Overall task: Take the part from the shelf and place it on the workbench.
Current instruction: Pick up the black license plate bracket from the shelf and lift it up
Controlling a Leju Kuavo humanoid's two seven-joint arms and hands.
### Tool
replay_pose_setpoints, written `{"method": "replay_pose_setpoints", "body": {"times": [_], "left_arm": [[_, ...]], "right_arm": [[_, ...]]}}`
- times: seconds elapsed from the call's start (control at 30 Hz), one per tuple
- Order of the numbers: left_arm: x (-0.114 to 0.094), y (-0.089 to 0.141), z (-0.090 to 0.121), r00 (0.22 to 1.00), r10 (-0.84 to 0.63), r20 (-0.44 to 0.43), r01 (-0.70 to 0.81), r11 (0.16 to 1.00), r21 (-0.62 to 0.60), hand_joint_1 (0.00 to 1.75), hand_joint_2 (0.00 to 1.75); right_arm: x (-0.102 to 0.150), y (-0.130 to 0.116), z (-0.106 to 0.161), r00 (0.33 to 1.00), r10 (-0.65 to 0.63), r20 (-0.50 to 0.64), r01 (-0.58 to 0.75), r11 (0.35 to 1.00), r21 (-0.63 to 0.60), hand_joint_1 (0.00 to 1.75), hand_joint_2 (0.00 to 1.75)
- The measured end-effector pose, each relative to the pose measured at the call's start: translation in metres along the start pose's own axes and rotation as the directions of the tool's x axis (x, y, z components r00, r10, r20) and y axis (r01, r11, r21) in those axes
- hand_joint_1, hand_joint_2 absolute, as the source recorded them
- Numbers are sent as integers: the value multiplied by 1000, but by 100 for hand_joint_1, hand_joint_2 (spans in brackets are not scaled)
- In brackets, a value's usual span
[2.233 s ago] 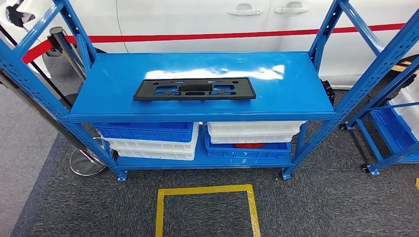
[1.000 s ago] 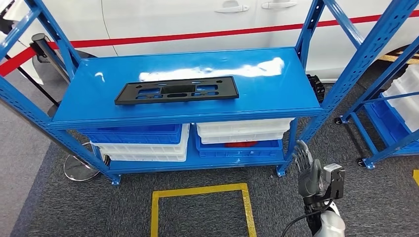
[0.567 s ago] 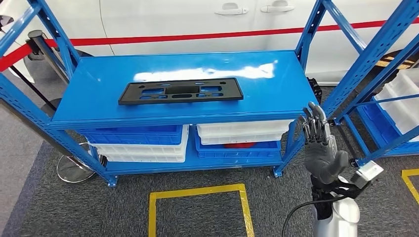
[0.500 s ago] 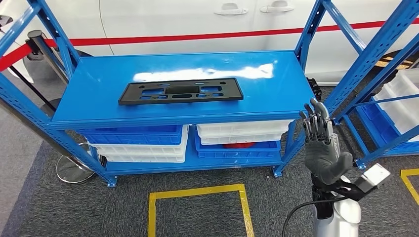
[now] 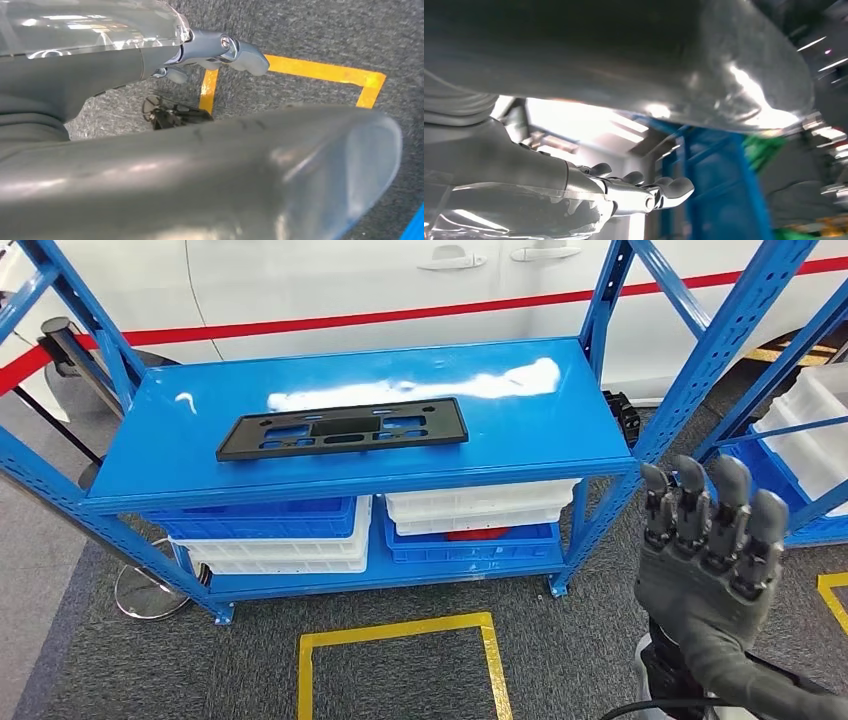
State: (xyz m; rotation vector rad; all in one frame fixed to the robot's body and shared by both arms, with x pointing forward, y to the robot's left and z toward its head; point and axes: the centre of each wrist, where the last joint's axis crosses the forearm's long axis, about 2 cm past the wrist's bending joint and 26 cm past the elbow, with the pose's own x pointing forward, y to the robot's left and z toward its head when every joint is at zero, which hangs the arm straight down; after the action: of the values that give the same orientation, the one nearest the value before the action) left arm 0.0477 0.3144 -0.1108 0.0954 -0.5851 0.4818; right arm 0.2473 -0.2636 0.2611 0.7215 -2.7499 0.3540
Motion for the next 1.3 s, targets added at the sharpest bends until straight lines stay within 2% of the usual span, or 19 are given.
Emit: {"method": "replay_pose_setpoints", "body": {"times": [0.1,0.2,0.43,0.77,1.1,1.3], "left_arm": [[-2,-1,1,1000,-11,-15,11,1000,-7,0,0],[-2,-2,1,1000,-17,-20,17,1000,-12,0,0],[-5,-10,2,1000,-17,-26,16,999,-28,0,0],[-10,-16,5,1000,1,-30,-2,999,-44,0,0],[-17,-18,8,999,13,-39,-15,999,-44,0,0],[-17,-17,9,999,12,-41,-13,999,-40,0,0]], "right_arm": [[2,11,-3,999,-29,20,29,999,17,0,0],[-5,17,1,999,-32,-9,32,999,5,0,0],[-34,21,26,987,3,-163,-15,997,-73,0,0],[-67,28,70,922,31,-386,-86,988,-126,0,0],[-77,34,88,889,4,-457,-65,991,-117,0,0],[-78,36,87,890,-3,-456,-52,993,-107,0,0]]}}
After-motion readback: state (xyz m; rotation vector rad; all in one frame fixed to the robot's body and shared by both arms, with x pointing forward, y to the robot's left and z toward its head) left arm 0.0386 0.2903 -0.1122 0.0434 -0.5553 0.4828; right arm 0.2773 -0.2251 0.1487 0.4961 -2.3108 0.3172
